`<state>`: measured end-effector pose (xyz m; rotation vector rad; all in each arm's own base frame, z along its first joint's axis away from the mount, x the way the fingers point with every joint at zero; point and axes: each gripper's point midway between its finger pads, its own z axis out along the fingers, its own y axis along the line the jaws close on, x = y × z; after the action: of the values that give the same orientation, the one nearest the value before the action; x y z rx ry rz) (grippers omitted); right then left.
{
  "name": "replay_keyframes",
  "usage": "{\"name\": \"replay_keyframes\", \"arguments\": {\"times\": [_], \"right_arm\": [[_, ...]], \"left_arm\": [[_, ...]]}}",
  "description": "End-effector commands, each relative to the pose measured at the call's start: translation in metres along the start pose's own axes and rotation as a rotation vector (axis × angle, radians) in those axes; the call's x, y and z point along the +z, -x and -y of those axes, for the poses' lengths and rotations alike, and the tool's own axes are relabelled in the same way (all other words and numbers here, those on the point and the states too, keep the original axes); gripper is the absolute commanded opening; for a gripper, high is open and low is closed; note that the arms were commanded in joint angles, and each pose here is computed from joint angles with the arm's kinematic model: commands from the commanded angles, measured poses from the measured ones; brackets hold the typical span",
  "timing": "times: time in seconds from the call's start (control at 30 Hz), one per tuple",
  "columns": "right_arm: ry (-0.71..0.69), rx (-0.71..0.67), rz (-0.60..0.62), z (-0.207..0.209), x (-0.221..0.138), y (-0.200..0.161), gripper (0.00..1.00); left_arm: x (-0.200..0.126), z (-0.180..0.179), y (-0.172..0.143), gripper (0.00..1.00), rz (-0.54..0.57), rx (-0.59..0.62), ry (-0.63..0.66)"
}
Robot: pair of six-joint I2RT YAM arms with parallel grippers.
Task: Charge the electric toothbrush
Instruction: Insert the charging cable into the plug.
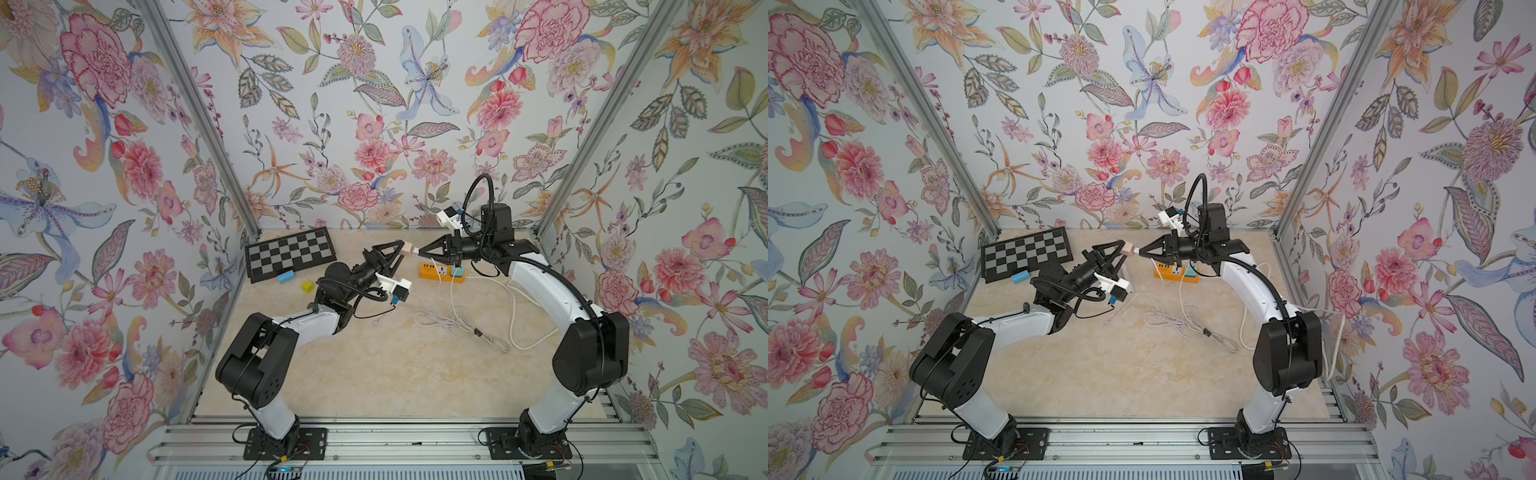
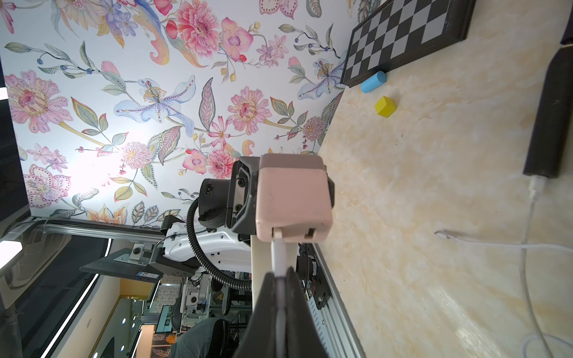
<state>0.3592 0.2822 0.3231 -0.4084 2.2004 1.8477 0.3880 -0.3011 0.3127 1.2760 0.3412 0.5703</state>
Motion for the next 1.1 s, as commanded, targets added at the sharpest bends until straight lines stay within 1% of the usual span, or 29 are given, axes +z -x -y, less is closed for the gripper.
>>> {"name": "replay_keyframes", "arguments": {"times": [0.0, 0.17, 0.27, 0.4, 0.5, 0.57, 0.67, 0.73, 0.8, 0.83, 0.9, 0.97, 1.0, 1.07], "right_arm": [[0.016, -0.022, -0.012, -0.011, 0.009, 0.003, 0.0], [-0.031, -0.03, 0.046, -0.014, 0.006, 0.012, 0.0], [-0.054, -0.002, 0.074, -0.01, 0.004, 0.018, 0.0], [-0.111, 0.038, 0.12, 0.006, 0.001, 0.024, 0.0], [-0.13, 0.047, 0.109, 0.016, 0.009, 0.021, 0.0], [-0.117, 0.04, 0.077, 0.016, 0.019, 0.016, 0.0], [-0.084, 0.007, 0.029, 0.007, 0.032, 0.008, 0.0], [-0.085, -0.016, 0.039, 0.003, 0.028, 0.008, 0.0], [-0.101, -0.021, 0.069, 0.004, 0.015, 0.009, 0.0], [-0.118, -0.021, 0.095, 0.007, 0.006, 0.011, 0.04], [-0.163, -0.022, 0.157, 0.015, -0.017, 0.013, 0.27], [-0.21, -0.025, 0.215, 0.022, -0.039, 0.01, 0.44], [-0.238, -0.038, 0.246, 0.025, -0.05, 0.007, 0.49], [-0.289, -0.056, 0.299, 0.031, -0.065, 0.003, 0.54]], "left_arm": [[0.019, -0.022, 0.045, 0.28, 0.177, 0.024, 0.072], [0.029, -0.009, 0.079, 0.26, 0.254, 0.057, 0.027], [0.029, -0.012, 0.1, 0.24, 0.307, 0.048, 0.034], [0.027, -0.015, 0.125, 0.22, 0.364, 0.053, 0.012], [0.024, -0.014, 0.145, 0.21, 0.406, 0.081, 0.01], [0.025, -0.015, 0.155, 0.21, 0.428, 0.08, 0.007], [0.025, -0.02, 0.161, 0.21, 0.449, -0.004, 0.004], [0.027, -0.024, 0.152, 0.22, 0.396, -0.055, 0.02], [0.03, -0.017, 0.133, 0.23, 0.3, -0.089, -0.007], [0.029, -0.01, 0.121, 0.24, 0.243, -0.106, -0.037], [0.019, 0.008, 0.089, 0.25, 0.083, -0.166, -0.115], [-0.003, 0.021, 0.058, 0.26, -0.059, -0.227, -0.191], [-0.017, 0.03, 0.041, 0.28, -0.137, -0.262, -0.251], [-0.044, 0.05, 0.012, 0.29, -0.277, -0.348, -0.375]]}}
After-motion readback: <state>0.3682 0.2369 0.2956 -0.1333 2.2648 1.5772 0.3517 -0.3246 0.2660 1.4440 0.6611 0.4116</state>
